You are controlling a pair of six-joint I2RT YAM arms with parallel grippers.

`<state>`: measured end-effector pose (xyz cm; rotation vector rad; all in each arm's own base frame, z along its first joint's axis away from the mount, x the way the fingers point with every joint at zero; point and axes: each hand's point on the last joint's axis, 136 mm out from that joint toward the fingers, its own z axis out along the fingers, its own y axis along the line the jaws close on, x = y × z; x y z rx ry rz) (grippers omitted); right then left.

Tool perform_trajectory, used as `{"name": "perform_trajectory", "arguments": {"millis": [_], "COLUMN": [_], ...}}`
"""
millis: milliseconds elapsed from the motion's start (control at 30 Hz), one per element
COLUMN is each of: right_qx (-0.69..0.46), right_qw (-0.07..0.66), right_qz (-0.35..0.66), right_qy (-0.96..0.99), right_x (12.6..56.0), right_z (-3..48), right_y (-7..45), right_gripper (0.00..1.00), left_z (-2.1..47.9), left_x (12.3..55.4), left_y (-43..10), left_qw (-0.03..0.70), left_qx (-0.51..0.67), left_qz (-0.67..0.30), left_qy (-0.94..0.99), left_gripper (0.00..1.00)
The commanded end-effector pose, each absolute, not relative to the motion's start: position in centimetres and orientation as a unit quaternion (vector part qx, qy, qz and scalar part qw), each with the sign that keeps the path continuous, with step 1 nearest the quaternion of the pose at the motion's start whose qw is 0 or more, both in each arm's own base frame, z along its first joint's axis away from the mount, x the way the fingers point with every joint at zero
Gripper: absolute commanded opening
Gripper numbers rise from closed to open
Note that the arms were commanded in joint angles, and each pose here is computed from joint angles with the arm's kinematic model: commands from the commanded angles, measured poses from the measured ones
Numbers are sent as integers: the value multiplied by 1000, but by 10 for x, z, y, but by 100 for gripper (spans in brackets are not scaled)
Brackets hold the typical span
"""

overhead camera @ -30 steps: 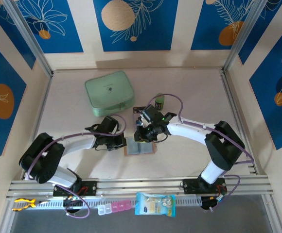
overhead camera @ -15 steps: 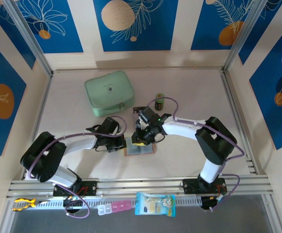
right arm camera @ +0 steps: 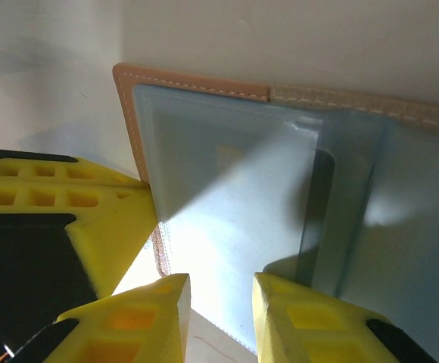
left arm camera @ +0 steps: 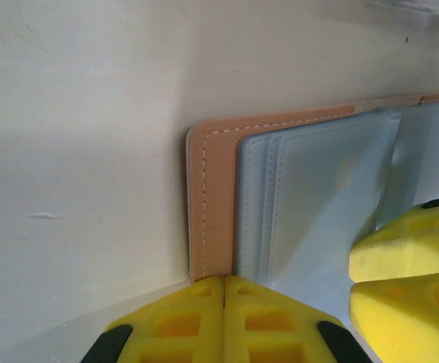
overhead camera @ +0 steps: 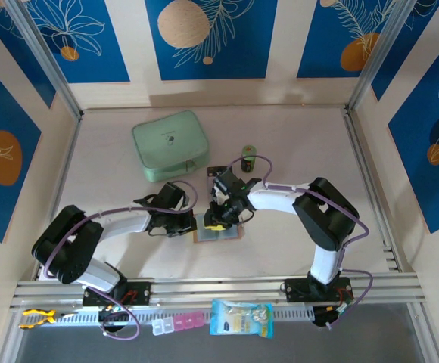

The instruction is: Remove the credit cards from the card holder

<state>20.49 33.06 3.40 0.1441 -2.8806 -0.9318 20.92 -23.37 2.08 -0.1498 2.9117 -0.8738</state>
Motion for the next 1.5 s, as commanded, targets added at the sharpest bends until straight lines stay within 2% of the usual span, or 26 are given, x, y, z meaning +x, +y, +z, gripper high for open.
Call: {"name": "perform_trajectory", "arguments": {"millis": [0,233,700,900,1167,1467], "right_qx": [46,49,40,37,54,69], "right_qw": [59,50,50,49,35,50], "right_qz": [-290,-255,-268,-278,-327,-325], "right_qy": [-954,-965,-961,-959,-943,-942], "right_x": [203,204,206,207,209,208], "right_z": [35,35,34,37,63,54], "right_y": [329,312,302,302,321,342], "right_gripper": [28,28,27,23,19,18], "left_z": [9,8,11,21,14,13], "left_x": [197,198,199,204,202,200], "left_y": [-226,-225,-225,-228,-227,-226], "left_qw": [28,28,28,38,29,31], "left_qx": [-48,-45,-41,-37,-36,-36], "left_qz": [-263,-258,-255,-259,-255,-254], "left_qy": [963,965,966,964,966,966], "left_gripper": [0,0,0,0,0,0]}}
